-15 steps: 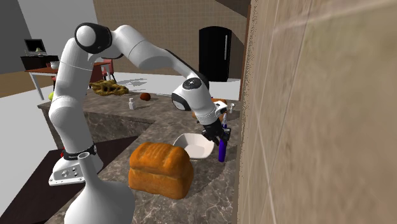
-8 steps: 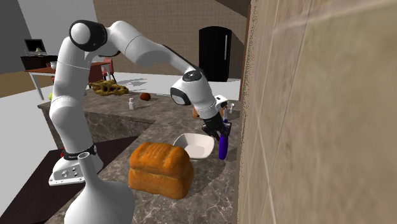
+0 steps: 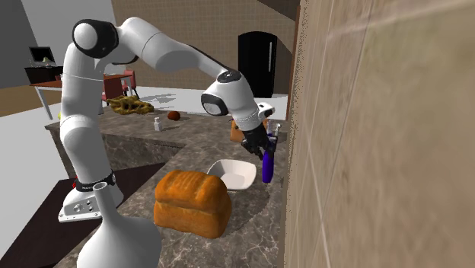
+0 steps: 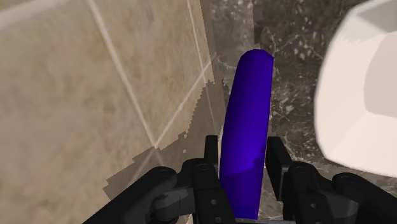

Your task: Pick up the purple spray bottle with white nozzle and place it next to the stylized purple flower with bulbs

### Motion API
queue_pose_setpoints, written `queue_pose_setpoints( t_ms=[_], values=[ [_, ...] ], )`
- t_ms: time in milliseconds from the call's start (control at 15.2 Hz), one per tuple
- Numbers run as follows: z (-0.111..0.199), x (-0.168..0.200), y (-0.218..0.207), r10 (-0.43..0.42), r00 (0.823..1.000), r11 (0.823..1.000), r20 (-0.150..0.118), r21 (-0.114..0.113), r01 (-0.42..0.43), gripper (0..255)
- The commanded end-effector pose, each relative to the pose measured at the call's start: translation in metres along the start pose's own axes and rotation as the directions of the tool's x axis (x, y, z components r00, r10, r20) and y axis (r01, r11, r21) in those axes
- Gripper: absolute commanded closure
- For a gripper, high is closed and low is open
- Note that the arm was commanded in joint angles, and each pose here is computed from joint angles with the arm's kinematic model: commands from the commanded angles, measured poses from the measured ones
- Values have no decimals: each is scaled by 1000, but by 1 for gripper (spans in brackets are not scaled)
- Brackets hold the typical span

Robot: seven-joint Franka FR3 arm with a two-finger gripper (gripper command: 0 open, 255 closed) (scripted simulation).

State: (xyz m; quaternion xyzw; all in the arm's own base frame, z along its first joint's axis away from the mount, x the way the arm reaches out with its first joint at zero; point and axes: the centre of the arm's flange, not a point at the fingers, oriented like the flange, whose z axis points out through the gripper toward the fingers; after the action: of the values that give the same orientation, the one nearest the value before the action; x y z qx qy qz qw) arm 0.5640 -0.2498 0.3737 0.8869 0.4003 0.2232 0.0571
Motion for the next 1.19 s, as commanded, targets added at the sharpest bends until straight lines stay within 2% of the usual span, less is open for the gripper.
queue_pose_setpoints(
  t_ms=[0, 1122],
  values=[
    [-10, 5, 3, 0, 1000, 1000, 0, 0, 0, 255],
    [-90, 36, 29, 0, 1000, 1000, 0, 0, 0, 255]
  ],
)
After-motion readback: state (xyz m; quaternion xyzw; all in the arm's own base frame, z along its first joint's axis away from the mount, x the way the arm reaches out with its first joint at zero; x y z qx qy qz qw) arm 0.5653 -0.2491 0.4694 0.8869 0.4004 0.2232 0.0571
